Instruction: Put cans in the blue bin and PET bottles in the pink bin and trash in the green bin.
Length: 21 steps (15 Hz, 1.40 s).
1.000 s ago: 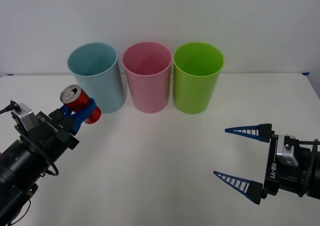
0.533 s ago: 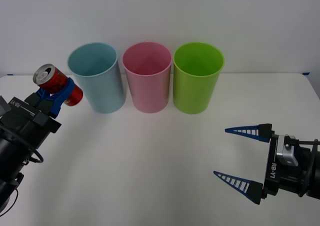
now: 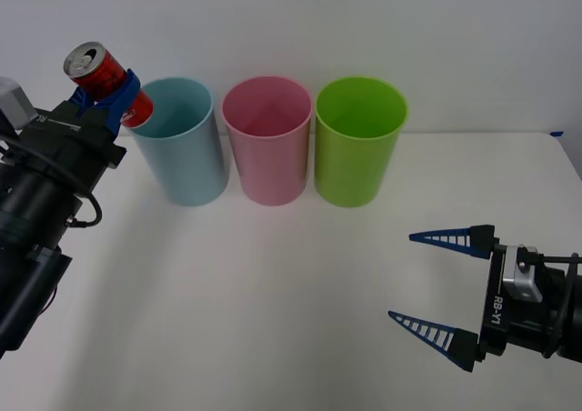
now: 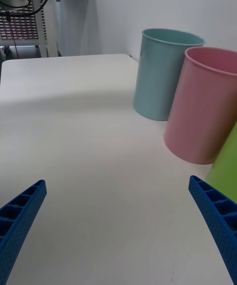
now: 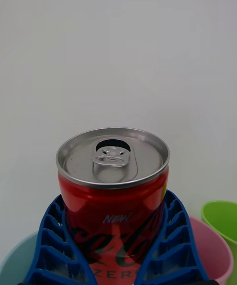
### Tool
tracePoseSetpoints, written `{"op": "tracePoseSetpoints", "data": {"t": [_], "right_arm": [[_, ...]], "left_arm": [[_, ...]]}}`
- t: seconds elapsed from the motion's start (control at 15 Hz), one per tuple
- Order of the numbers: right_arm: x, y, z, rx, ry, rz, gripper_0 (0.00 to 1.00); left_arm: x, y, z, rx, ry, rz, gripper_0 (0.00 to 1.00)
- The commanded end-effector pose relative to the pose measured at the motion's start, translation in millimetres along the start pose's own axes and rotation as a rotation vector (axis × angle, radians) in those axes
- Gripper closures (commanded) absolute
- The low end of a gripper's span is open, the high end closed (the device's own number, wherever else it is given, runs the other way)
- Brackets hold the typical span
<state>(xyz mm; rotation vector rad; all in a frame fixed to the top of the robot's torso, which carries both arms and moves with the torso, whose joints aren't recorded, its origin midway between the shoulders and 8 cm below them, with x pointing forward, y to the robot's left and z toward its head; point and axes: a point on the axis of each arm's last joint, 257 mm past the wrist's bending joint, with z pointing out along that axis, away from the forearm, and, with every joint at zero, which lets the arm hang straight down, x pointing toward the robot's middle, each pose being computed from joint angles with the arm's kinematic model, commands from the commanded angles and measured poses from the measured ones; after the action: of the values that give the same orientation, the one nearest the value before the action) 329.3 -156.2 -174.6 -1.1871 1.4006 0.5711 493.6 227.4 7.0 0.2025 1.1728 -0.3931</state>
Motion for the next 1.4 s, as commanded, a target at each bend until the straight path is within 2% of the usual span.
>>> {"op": "tracePoseSetpoints", "data": {"t": [0.07, 0.53, 0.8, 1.13, 1.27, 1.4], "right_arm": [[0.0, 0.0, 0.0, 0.0, 0.0, 0.0, 0.0], [0.0, 0.0, 0.0, 0.0, 0.0, 0.0, 0.0], [0.0, 0.0, 0.0, 0.0, 0.0, 0.0, 0.0], [0.0, 0.0, 0.0, 0.0, 0.0, 0.0, 0.0], [0.0, 0.0, 0.0, 0.0, 0.0, 0.0, 0.0], [0.0, 0.0, 0.0, 0.0, 0.0, 0.0, 0.0]], "left_arm": [[-3.4, 11.4, 18.0, -0.023, 0.0, 0.048, 1.0], [9.7, 37.3, 56.8, -0.046, 0.041, 0.119, 1.0], [15.9, 51.3, 86.4, -0.059, 0.055, 0.128, 1.0], [44.5, 77.2, 95.5, -0.094, 0.131, 0.169, 1.0], [59.0, 78.0, 96.0, -0.08, 0.17, 0.176, 1.0], [70.6, 73.6, 95.0, -0.061, 0.196, 0.155, 1.0]]}}
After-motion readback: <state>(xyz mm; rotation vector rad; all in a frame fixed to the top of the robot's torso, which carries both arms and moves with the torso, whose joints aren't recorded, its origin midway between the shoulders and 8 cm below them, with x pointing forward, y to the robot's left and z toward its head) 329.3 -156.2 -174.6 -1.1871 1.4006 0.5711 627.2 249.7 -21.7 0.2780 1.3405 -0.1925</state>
